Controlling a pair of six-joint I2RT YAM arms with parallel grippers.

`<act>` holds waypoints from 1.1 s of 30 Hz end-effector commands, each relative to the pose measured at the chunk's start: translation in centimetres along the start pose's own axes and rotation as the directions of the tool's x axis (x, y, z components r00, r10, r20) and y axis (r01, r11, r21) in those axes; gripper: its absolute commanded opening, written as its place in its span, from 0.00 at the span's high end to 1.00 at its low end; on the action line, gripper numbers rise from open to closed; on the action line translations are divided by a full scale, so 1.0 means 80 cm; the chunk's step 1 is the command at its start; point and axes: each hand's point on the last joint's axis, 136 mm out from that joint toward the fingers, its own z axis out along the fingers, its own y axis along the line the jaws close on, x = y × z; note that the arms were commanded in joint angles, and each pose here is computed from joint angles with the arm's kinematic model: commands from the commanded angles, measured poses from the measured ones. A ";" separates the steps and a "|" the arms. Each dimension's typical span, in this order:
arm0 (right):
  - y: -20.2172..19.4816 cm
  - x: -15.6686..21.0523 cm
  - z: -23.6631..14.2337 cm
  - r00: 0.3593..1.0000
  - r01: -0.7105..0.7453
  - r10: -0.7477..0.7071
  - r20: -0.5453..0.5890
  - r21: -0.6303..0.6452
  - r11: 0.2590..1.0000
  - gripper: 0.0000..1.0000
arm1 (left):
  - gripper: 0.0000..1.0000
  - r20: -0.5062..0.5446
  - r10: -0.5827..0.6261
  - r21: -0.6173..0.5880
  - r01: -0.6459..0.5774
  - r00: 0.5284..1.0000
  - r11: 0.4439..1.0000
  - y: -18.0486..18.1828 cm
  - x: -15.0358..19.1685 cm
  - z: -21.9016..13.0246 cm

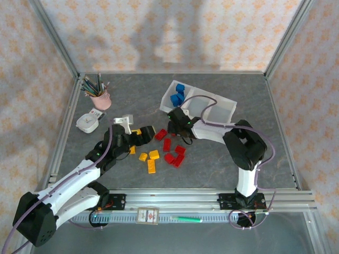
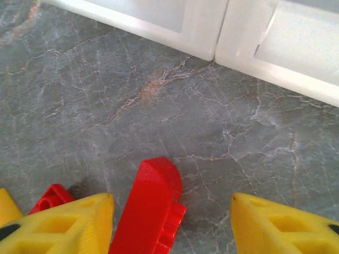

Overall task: Sort the legos into containers by color
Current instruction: Pick up the lego from the center of the table.

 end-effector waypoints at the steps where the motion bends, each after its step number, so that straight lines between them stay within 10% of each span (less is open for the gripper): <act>1: 0.013 -0.013 0.005 0.999 -0.025 0.025 0.023 -0.015 1.000 0.44 | 0.01 0.019 -0.003 0.017 0.003 1.000 1.000 -0.006 -0.003 0.003; 18: 0.012 -0.009 0.020 1.000 0.002 -0.002 0.008 0.006 1.000 0.72 | 0.01 0.008 0.007 0.012 -0.007 1.000 1.000 -0.007 0.000 0.009; 33: 0.003 -0.058 -0.067 0.989 0.031 -0.031 0.141 0.003 1.000 0.80 | 0.01 0.007 0.007 0.042 -0.007 1.000 0.999 -0.024 -0.002 0.009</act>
